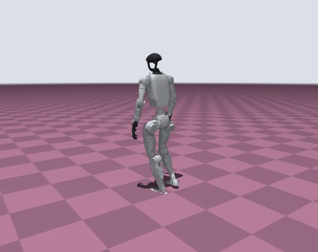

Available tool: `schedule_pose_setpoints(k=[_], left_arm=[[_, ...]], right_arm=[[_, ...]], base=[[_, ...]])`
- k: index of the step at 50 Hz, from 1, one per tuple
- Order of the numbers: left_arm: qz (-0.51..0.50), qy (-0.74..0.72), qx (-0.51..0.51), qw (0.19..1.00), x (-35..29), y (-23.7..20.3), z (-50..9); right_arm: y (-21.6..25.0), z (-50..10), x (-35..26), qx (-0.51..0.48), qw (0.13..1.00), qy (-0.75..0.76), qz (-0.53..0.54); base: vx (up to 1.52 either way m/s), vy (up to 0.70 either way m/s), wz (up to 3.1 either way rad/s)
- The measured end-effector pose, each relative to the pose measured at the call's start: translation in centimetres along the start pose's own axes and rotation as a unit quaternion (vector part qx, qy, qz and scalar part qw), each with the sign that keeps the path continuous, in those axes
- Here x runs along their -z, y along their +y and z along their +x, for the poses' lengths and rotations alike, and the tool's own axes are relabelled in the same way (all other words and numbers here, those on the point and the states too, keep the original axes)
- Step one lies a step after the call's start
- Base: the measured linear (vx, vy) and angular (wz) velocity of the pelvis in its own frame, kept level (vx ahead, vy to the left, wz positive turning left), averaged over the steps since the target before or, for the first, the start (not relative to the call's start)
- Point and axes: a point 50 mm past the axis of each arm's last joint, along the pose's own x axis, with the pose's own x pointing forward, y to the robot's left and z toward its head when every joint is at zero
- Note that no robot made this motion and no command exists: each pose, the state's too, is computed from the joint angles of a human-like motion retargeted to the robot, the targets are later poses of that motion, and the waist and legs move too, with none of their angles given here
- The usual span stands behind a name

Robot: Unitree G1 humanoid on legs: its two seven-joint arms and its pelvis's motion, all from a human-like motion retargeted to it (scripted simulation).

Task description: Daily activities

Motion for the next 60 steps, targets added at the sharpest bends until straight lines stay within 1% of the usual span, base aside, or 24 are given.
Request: schedule_pose_setpoints(k=[8, 13, 17, 22, 35, 40, 49, 60], left_arm=[[0.000, -0.001, 0.050, 0.999, -0.1, -2.1, 0.1], [0.002, -0.010, 0.068, 0.998, -0.8, -2.7, 0.2], [-0.007, -0.020, 0.069, 0.997, -1.5, -2.7, 0.4], [-0.029, -0.039, 0.049, 0.998, -2.3, -2.0, 0.4], [-0.005, -0.144, -0.064, 0.987, -7.2, 3.2, -0.5], [0.006, -0.150, -0.081, 0.985, -7.1, 3.8, -0.9], [0.013, -0.145, -0.095, 0.985, -5.9, 3.6, -1.5], [-0.014, -0.160, -0.122, 0.979, -5.6, 4.0, -2.4]], right_arm=[[3.8, -0.8, 2.2, -0.063, 0.997, 0.036, 0.032], [4.6, -0.9, 2.2, -0.083, 0.995, 0.033, 0.035], [3.9, -0.8, 1.6, -0.076, 0.996, 0.021, 0.029], [2.0, -0.5, 0.0, -0.043, 0.999, -0.016, 0.008], [-4.9, -0.6, -7.4, 0.048, 0.983, -0.133, -0.113], [-5.3, -1.0, -9.3, 0.035, 0.972, -0.161, -0.166], [-4.3, -1.8, -10.9, 0.004, 0.948, -0.190, -0.254], [-4.2, -2.6, -12.7, 0.016, 0.925, -0.221, -0.308]], base=[[0.28, 0.02, -0.54], [0.28, -0.06, -0.30], [0.30, -0.10, -0.13], [0.31, -0.14, -0.19], [0.26, -0.09, -0.13], [0.25, -0.02, -0.05], [0.20, 0.03, -0.05], [0.07, 0.03, -0.02]])
